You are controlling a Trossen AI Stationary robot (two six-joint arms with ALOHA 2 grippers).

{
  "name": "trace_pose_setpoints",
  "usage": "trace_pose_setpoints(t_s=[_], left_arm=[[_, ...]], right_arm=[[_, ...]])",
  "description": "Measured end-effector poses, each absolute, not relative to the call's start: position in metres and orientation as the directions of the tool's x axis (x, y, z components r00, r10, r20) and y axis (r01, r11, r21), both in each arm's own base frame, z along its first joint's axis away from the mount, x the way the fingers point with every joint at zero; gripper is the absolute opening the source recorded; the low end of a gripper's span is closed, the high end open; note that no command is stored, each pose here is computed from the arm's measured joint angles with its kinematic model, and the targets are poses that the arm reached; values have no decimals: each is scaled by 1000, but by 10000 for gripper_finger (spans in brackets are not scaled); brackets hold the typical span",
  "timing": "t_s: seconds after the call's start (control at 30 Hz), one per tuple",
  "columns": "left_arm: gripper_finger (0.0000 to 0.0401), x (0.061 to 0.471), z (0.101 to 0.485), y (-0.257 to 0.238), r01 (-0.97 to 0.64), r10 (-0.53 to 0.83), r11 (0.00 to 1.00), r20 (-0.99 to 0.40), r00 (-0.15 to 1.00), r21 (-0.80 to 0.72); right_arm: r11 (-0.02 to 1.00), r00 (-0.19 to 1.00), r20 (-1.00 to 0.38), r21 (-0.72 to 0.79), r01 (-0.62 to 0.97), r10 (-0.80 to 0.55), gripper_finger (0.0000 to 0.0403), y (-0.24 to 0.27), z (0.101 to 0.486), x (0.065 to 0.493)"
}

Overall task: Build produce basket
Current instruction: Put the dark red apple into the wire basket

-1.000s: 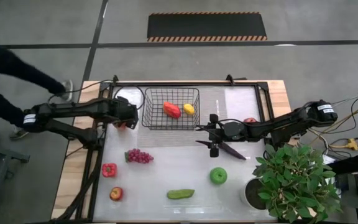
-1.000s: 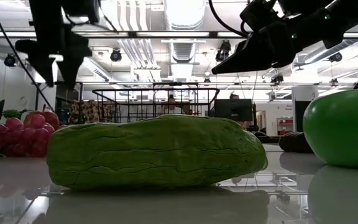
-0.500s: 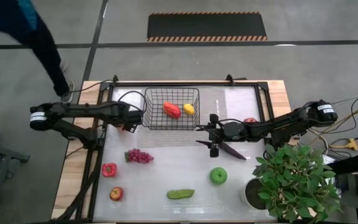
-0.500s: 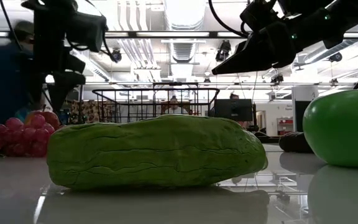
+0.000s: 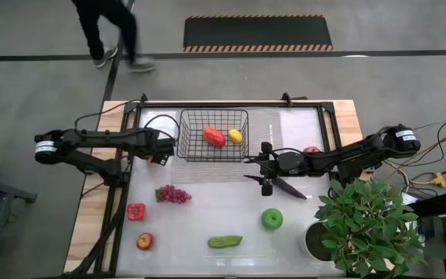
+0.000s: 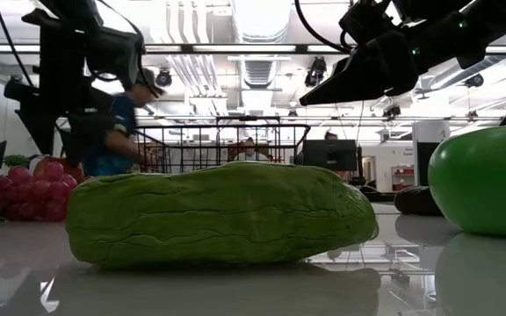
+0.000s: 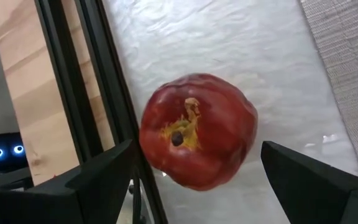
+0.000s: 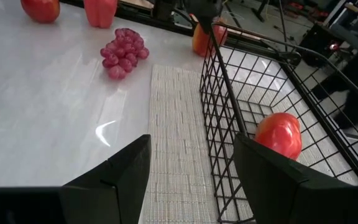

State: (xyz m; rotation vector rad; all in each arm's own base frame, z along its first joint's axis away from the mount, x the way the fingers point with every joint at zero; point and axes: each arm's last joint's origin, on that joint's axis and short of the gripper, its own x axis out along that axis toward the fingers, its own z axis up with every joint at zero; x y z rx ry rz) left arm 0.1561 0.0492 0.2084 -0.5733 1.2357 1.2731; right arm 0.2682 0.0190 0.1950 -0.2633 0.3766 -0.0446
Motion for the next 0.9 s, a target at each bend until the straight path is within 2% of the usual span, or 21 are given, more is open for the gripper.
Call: trace_pose_setpoints(t_s=[0.43,0.7,0.9], left_arm=[[328,154,194,54,-927,416,250,-896,-156,278],[275,154,195,55,-928,422,248,-893,-156,279],[258,154,195,55,-928,426,246,-891,-156,280]], right_arm=[[965,929,-358,-262,-6,-92,215,19,195,268],[965,929,-358,-262,-6,-92,215,19,195,268],[965,929,-358,-263,-6,-92,215,19,195,268]])
